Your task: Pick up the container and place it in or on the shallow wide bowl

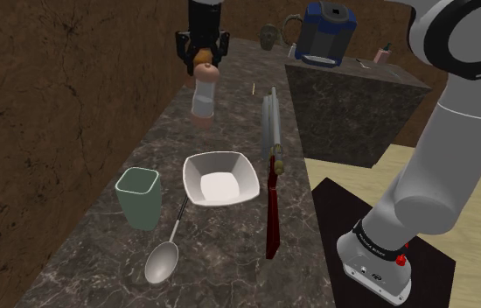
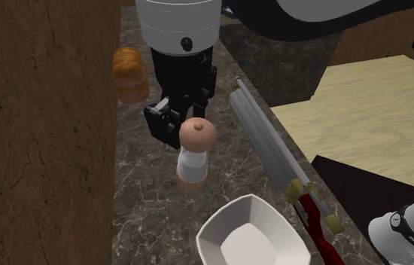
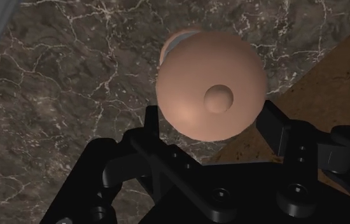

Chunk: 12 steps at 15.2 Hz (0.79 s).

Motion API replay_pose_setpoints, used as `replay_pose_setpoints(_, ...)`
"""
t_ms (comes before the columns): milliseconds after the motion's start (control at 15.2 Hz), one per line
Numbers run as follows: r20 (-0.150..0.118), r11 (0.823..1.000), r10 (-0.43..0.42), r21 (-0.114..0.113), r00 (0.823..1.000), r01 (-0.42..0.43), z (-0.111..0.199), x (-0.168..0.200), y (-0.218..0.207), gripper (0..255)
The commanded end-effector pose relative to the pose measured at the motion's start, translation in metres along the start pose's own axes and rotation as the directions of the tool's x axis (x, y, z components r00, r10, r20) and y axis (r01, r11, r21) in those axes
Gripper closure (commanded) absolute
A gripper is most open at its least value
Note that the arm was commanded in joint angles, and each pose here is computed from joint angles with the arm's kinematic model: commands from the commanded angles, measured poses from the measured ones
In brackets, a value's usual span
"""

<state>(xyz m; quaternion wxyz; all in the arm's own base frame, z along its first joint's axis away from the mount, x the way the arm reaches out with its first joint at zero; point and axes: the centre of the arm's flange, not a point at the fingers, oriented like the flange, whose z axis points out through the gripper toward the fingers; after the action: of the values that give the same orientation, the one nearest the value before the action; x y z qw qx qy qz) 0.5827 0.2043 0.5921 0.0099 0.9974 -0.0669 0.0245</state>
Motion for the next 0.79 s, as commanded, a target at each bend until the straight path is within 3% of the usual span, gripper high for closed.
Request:
replay_pose_setpoints(0, 0.0, 1.0, 0.0, 0.0, 1.0, 0.0, -0.011, -0.018, -0.005, 255)
replay_pose_setpoints(726, 0.0, 1.0, 0.0, 0.0, 1.0, 0.0, -0.072, -0.146, -0.035, 255)
